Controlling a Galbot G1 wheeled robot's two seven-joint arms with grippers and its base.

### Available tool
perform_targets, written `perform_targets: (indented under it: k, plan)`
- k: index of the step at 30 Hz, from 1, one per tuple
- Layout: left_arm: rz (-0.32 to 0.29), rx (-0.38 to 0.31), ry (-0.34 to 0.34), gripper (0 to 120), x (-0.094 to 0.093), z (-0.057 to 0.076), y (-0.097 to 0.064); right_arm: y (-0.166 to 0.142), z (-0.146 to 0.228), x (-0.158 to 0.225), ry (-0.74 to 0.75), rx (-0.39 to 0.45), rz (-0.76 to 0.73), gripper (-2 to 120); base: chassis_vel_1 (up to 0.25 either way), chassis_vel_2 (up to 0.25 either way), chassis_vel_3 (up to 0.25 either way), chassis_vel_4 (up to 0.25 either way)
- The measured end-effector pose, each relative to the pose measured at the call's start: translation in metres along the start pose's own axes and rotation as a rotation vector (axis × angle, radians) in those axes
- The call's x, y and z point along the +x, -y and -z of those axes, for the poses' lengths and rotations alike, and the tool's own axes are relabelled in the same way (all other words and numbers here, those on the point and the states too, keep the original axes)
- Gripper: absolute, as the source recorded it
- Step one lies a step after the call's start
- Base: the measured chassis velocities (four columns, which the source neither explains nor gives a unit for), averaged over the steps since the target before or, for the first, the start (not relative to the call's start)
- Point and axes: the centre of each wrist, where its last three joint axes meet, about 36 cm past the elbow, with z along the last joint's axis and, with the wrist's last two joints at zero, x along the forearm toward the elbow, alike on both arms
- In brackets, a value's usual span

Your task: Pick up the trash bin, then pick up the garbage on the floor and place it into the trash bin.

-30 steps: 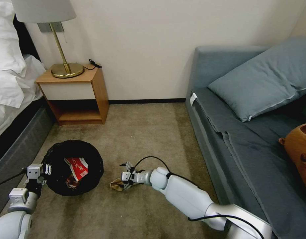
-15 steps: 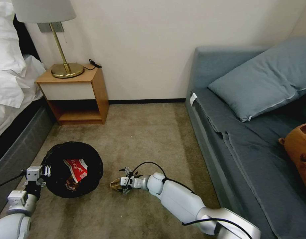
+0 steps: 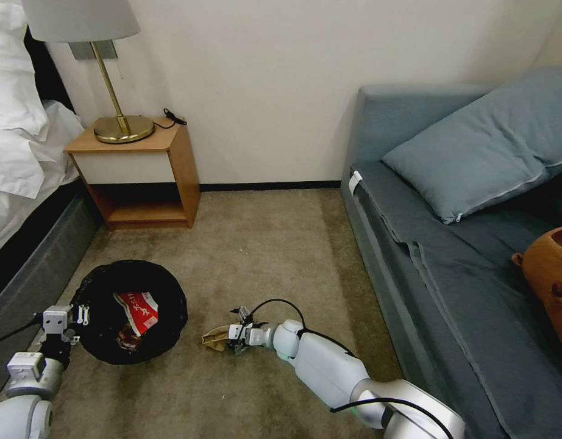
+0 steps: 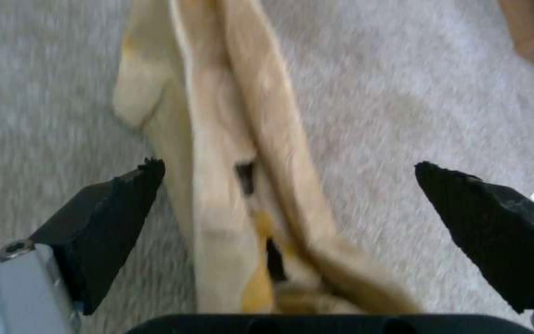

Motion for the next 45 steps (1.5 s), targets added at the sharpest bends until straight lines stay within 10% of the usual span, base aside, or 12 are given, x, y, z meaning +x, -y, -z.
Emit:
perform_targets:
  k: [9, 33, 45]
  plan:
    - [0.004, 0.001, 0.001, 4, 0.002, -0.001, -0.002, 0.002, -0.01, 0.002, -0.017, 0.006, 0.012, 90, 0.0, 0.0, 0.0, 0.0]
    - [0.001, 0.005, 0.009, 4, 0.001, 0.0, 0.0, 0.005, -0.01, 0.004, -0.009, 0.003, 0.03, 0, 0.0, 0.0, 0.0, 0.0]
    - [0.013, 0.003, 0.018, 4, -0.004, 0.003, -0.004, 0.055, -0.022, 0.037, 0.011, 0.086, -0.06, 0, 0.0, 0.0, 0.0, 0.0]
